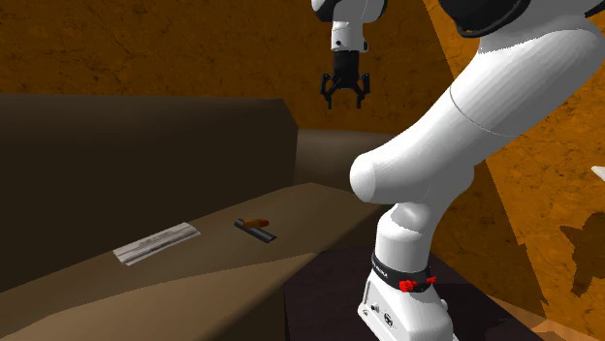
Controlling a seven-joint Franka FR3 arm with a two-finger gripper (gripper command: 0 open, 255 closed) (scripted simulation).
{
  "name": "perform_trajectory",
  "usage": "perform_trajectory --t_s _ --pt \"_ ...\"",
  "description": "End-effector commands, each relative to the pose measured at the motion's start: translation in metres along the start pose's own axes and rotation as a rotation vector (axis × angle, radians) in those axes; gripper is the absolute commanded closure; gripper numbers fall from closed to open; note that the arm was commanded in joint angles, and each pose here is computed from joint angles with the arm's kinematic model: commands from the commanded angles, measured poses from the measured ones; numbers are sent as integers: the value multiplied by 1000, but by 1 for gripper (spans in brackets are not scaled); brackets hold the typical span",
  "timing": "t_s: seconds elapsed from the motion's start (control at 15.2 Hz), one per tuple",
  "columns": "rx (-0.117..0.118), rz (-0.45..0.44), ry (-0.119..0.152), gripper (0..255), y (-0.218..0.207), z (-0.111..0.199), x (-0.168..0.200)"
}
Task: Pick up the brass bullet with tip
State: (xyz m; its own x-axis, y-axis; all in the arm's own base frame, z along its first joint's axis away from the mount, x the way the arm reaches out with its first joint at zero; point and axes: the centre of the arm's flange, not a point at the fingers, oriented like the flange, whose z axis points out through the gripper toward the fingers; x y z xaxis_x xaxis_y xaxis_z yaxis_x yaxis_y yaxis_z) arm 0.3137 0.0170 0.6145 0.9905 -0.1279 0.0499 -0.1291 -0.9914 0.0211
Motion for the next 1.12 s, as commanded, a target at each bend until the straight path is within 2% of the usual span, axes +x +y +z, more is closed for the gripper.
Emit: perform_trajectory --t_s 0.0,0.53,1.06 --pt "0 0 0 0 0 0 0" --pt "11 -332 -8 0 -60 76 41" --pt "23 -665 -16 0 -131 152 59"
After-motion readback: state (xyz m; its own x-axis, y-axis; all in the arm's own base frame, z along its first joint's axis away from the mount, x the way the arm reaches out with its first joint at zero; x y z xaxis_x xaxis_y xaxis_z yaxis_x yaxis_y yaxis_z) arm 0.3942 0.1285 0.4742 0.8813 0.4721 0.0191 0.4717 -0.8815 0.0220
